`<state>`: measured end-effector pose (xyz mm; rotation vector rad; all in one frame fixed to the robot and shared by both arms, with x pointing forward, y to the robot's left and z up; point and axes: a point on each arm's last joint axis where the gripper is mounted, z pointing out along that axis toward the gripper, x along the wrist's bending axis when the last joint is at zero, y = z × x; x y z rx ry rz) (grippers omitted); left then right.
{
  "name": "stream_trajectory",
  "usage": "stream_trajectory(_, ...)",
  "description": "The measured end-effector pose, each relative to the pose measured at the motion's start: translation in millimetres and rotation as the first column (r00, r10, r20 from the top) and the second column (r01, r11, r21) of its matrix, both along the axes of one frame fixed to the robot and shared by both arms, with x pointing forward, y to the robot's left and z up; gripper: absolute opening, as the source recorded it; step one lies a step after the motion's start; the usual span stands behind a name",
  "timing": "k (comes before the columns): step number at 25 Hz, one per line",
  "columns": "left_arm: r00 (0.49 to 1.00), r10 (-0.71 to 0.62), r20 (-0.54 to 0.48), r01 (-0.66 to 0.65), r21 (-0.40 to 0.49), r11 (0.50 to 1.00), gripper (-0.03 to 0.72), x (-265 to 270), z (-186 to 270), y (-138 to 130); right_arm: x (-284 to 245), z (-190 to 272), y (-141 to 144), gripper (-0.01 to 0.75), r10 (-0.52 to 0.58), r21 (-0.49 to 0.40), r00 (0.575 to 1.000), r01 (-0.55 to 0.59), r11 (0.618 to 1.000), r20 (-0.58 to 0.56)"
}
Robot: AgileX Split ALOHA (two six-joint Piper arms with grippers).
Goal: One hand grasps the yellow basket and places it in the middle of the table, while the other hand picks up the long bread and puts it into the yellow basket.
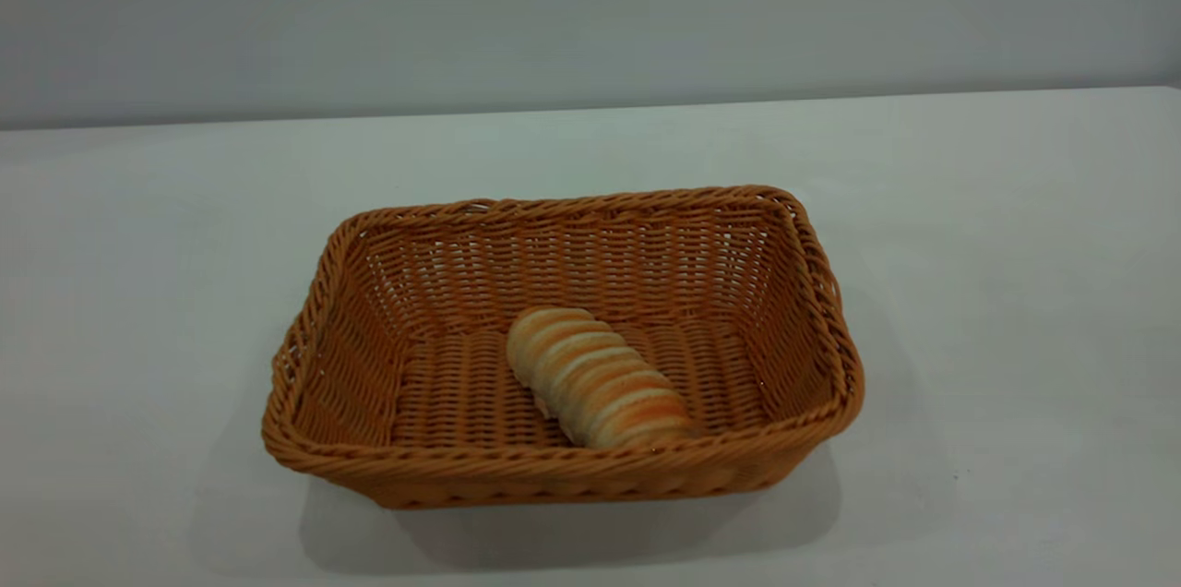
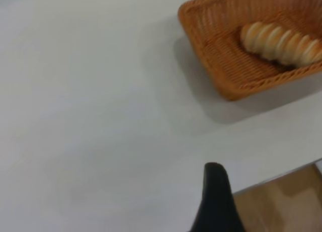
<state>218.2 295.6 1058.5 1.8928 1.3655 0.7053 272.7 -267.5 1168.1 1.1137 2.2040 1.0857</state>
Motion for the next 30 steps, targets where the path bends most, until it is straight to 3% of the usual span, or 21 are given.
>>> stream_trajectory(7,0.998,0.059,-0.027,-0.059,0.017,0.998,0.584,3.0,-22.0,4.5,-24.0,-56.2,-12.4,0.531,-0.034,-0.005,0.999,0.034,0.999,0.035)
stream_trajectory(13,0.996,0.088,-0.032,-0.087,0.028,0.996,0.584,5.6,-25.6,6.6,-32.2,-98.0,-25.3,0.531,-0.151,-0.019,0.988,0.152,0.988,0.036)
stream_trajectory(18,0.995,0.09,-0.031,-0.089,0.027,0.996,0.584,5.6,-25.6,6.7,-34.2,-114.8,-32.6,0.531,-0.221,-0.013,0.973,0.222,0.975,0.073)
stream_trajectory(30,0.996,0.091,-0.014,-0.091,0.024,0.996,0.584,3.6,-26.0,7.2,-30.6,-129.2,-33.4,0.531,-0.254,-0.028,0.967,0.255,0.967,0.032)
